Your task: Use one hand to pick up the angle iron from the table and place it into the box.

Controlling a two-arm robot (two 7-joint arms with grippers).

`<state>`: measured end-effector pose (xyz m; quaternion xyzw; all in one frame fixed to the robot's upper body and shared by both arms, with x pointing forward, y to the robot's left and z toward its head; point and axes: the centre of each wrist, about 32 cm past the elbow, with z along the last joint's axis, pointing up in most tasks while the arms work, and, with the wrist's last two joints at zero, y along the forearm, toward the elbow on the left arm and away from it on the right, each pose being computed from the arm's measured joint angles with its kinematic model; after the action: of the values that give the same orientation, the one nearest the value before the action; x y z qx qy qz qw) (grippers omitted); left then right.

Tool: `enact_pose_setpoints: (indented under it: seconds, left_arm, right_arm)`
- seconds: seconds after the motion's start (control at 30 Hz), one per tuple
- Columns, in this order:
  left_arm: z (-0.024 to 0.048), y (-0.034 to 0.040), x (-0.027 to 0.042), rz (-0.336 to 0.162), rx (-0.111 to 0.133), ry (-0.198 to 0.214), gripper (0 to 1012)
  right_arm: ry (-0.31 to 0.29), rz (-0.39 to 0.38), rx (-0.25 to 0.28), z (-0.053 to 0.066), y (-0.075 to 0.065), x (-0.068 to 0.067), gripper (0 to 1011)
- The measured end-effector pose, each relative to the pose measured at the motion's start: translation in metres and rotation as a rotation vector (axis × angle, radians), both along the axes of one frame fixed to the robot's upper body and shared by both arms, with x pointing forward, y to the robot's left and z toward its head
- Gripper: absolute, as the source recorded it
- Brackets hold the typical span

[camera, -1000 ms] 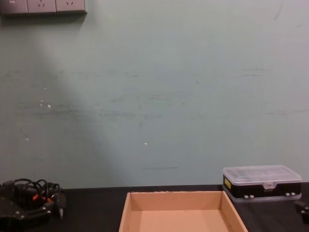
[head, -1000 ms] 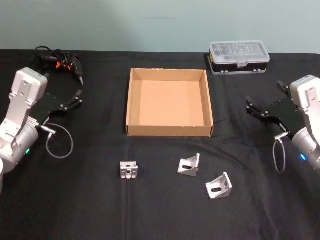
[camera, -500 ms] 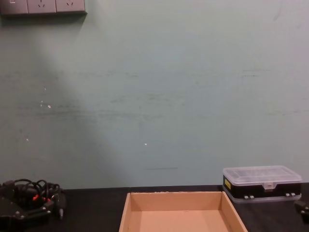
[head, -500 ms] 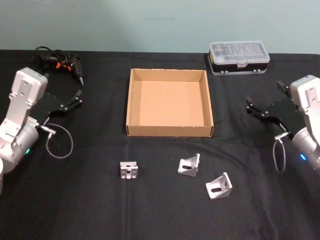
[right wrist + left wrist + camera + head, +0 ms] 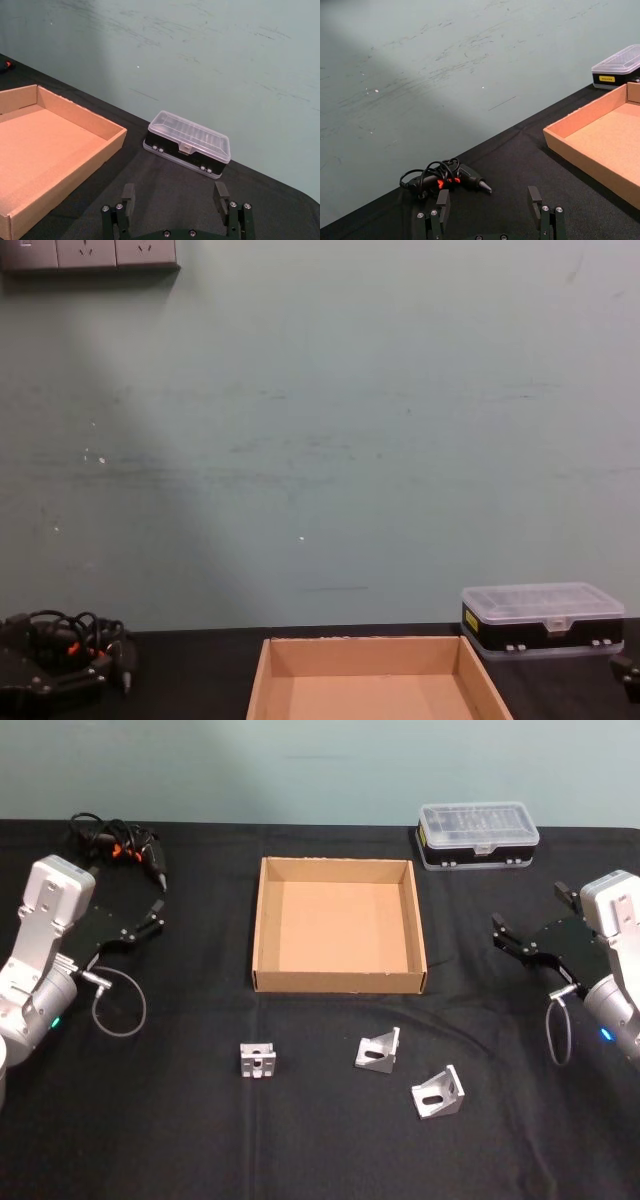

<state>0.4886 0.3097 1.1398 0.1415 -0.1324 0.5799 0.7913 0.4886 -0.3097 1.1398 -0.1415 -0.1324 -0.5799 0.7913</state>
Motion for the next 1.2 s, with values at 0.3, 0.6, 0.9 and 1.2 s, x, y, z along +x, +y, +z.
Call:
enact_pose_setpoints:
  seconds: [0.3,0.6,0.9,1.2]
  left_arm:
    - [0.0,0.0,0.0,0.0,0.0,0.0,1011]
    - [0.0,0.0,0.0,0.0,0.0,0.0,1011]
    - [0.0,0.0,0.0,0.0,0.0,0.0,1011]
    - [0.0,0.0,0.0,0.0,0.0,0.0,1011]
  right_arm:
    - [0.0,0.0,0.0,0.0,0.0,0.0,1003]
    - [0.0,0.0,0.0,0.0,0.0,0.0,1003]
    - [0.0,0.0,0.0,0.0,0.0,0.0,1003]
    - [0.0,0.0,0.0,0.0,0.0,0.0,1003]
